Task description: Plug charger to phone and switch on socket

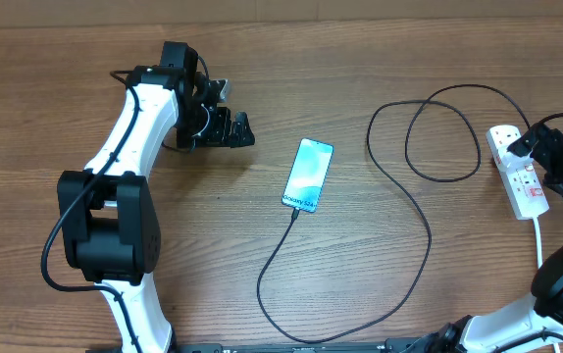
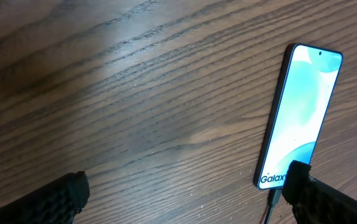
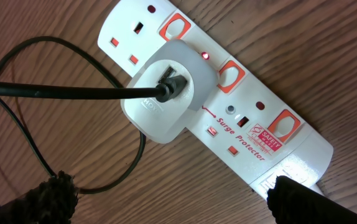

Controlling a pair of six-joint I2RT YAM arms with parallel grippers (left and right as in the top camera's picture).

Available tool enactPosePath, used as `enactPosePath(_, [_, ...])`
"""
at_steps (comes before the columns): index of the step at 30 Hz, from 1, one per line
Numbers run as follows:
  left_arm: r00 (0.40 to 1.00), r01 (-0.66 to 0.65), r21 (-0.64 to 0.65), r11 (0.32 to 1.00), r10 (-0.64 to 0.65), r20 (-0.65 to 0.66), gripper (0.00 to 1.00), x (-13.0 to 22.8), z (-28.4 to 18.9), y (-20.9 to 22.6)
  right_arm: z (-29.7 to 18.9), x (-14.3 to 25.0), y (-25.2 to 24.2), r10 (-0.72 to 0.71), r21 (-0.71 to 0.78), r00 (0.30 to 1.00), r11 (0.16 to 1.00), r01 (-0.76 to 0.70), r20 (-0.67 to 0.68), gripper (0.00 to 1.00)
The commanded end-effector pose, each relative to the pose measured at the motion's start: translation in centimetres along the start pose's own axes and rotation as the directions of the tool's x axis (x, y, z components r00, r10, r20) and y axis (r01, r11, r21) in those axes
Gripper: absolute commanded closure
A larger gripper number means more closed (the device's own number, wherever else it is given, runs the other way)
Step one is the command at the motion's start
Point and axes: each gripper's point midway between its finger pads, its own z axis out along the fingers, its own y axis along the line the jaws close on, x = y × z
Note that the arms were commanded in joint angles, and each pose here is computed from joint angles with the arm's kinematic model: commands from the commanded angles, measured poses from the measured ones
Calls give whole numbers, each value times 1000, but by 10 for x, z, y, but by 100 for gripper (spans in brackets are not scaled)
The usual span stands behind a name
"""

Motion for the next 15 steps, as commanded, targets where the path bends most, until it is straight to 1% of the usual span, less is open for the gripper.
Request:
enactPosePath(1, [999,-1,-3,1000,1,38,0,-6,-13,-4,-2,1,2,-10,-9,1000,1000,10,4,0])
enactPosePath(15, [999,-1,-3,1000,1,38,0,-6,-13,-4,-2,1,2,-10,-9,1000,1000,10,4,0])
